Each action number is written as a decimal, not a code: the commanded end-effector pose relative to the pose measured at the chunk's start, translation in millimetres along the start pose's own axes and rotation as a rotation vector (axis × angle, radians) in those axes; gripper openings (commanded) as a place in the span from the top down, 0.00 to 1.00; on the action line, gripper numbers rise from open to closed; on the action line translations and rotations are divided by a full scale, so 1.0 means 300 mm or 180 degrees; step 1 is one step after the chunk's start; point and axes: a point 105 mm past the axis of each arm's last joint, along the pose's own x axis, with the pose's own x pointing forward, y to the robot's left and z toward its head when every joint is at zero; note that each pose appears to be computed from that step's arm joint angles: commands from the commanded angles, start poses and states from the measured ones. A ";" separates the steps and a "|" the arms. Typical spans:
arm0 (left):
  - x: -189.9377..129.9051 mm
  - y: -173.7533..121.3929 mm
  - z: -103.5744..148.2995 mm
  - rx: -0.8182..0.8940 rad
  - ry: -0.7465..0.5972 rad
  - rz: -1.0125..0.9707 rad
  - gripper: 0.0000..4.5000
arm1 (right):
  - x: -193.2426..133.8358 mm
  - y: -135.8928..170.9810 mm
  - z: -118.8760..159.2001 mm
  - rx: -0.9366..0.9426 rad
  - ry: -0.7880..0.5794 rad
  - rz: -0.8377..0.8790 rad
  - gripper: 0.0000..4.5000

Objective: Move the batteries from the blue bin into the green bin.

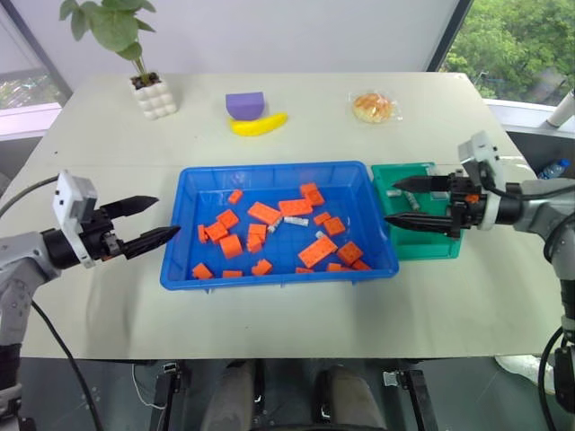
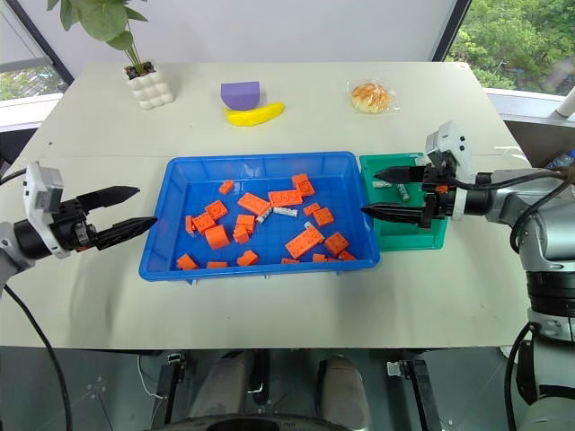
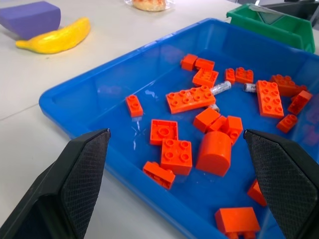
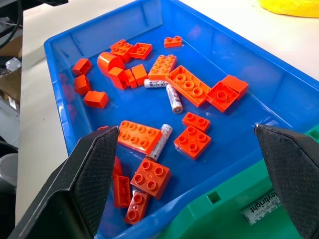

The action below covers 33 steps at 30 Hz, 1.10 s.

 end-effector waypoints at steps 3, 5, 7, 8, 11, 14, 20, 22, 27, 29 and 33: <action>-0.025 0.021 0.041 0.0189 -0.0080 0.0124 0.00 | -0.028 -0.004 0.025 -0.0143 -0.0044 -0.0080 0.01; -0.027 0.025 0.043 0.0205 -0.0086 0.0134 0.00 | -0.027 -0.005 0.022 -0.0144 -0.0043 -0.0088 0.01; -0.027 0.026 0.047 0.0208 -0.0109 0.0133 0.00 | -0.026 -0.008 0.020 -0.0147 -0.0044 -0.0098 0.01; -0.027 0.026 0.049 0.0205 -0.0121 0.0130 0.00 | -0.026 -0.009 0.019 -0.0150 -0.0044 -0.0105 0.01; -0.025 0.026 0.052 0.0198 -0.0140 0.0122 0.00 | -0.022 -0.012 0.018 -0.0166 -0.0049 -0.0117 0.01; -0.019 0.024 0.053 0.0195 -0.0152 0.0111 0.00 | -0.014 -0.015 0.021 -0.0202 -0.0063 -0.0122 0.01; -0.010 0.021 0.057 0.0200 -0.0189 0.0104 0.00 | -0.001 -0.023 0.031 -0.0268 -0.0086 -0.0130 0.01; -0.008 0.020 0.059 0.0201 -0.0195 0.0102 0.00 | 0.004 -0.023 0.036 -0.0284 -0.0097 -0.0121 0.01; -0.007 0.016 0.062 0.0206 -0.0204 0.0097 0.00 | 0.011 -0.024 0.041 -0.0307 -0.0103 -0.0101 0.01; -0.007 0.015 0.063 0.0208 -0.0205 0.0098 0.00 | 0.017 -0.024 0.045 -0.0328 -0.0109 -0.0094 0.01; -0.004 0.015 0.066 0.0220 -0.0207 0.0105 0.00 | 0.061 -0.014 0.093 -0.0406 -0.0240 -0.0049 0.01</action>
